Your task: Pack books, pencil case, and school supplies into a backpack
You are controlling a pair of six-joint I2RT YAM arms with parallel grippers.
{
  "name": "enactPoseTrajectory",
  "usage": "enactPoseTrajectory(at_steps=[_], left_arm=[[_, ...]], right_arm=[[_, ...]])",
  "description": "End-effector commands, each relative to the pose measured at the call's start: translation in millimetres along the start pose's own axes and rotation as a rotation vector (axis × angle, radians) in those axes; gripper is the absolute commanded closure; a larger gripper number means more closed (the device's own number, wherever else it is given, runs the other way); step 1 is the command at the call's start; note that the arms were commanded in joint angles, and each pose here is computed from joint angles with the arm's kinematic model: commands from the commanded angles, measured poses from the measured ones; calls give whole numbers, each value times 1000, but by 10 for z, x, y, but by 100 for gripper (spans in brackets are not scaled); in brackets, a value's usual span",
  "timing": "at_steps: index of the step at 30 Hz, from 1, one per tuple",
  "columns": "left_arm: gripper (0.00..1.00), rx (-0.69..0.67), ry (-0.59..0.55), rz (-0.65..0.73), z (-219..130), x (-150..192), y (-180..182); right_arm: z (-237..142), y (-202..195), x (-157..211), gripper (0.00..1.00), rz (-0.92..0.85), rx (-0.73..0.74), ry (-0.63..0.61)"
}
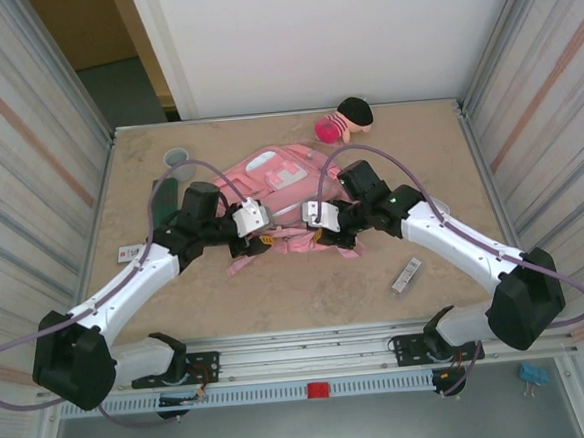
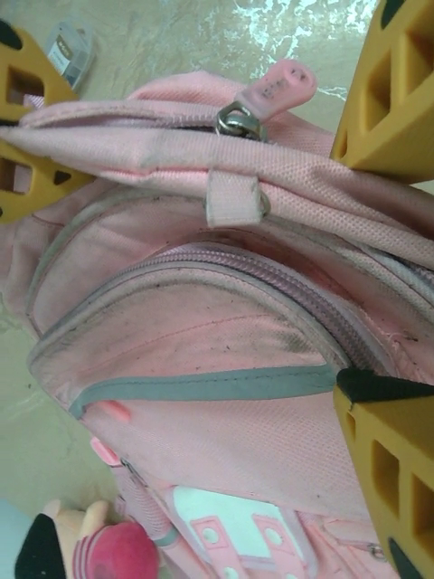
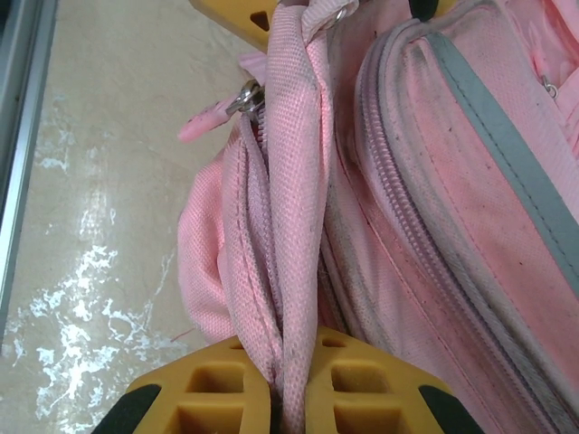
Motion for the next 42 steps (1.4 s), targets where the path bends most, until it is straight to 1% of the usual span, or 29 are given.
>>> enactPoseTrajectory(at_steps=[1,3,5,6,7,9,11,12,13,14,17,20,23,25,27,28,30,32,34,38,42], left_arm=[[51,9,-32,119,64,-118,-13],[64,39,-37,117,86,-129,-87],[81,68,-63,83,71,-158,-160],[88,85,-80,59,53,-173,-202],[92,95,-94,39,39,-183,-232],[97,110,-110,-6,27,-183,-307],[99,117,-125,-62,31,-187,-367],[100,114,-129,-85,46,-189,-380],[100,106,-131,-122,63,-193,-382],[100,105,-137,-168,77,-205,-374],[100,108,-160,-289,111,-258,-333],[100,114,-164,-356,125,-306,-300],[100,127,-150,-398,138,-344,-272],[100,151,-135,-412,151,-365,-274],[100,160,-126,-432,170,-380,-256],[100,170,-129,-439,177,-400,-252],[100,186,-134,-455,197,-428,-244],[100,198,-141,-472,207,-456,-225],[100,213,-142,-488,208,-480,-215],[100,229,-153,-497,206,-519,-201],[100,234,-160,-497,194,-550,-191]], right_arm=[[-170,-69,-319,100,-71,-9,-163],[-150,-80,-277,100,-68,-7,-140],[-141,-108,-220,100,-49,-3,-126],[-145,-130,-185,100,-34,1,-125],[-157,-150,-156,100,-22,7,-122],[-184,-203,-83,98,17,29,-112],[-220,-254,-26,93,61,57,-98],[-236,-265,-11,87,83,69,-90],[-268,-282,-13,76,115,90,-79],[-312,-293,-29,68,154,106,-75],[-485,-299,-101,51,325,181,-55],[-644,-217,-171,43,537,275,17],[-736,-42,-276,41,730,370,90],[-770,80,-362,41,871,407,102],[-773,184,-442,42,1022,420,86],[-745,217,-474,45,1105,421,60],[-663,269,-525,49,1239,413,0],[-552,314,-528,52,1342,408,-34],[-448,333,-461,52,1410,435,-36],[-272,274,-410,52,1433,449,-40],[-93,221,-377,53,1426,470,31]])
Point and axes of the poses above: each hand's point on the last joint's axis, 136 mm out from that joint toward the fingers, its own z axis out along the fingers, its own y axis along the line the jaws close on, x = y × z, the point moved 6 cm from there along -z, back along the fingers, and after that the axes turned 6 degrees about -z, right-handed, at the moved point
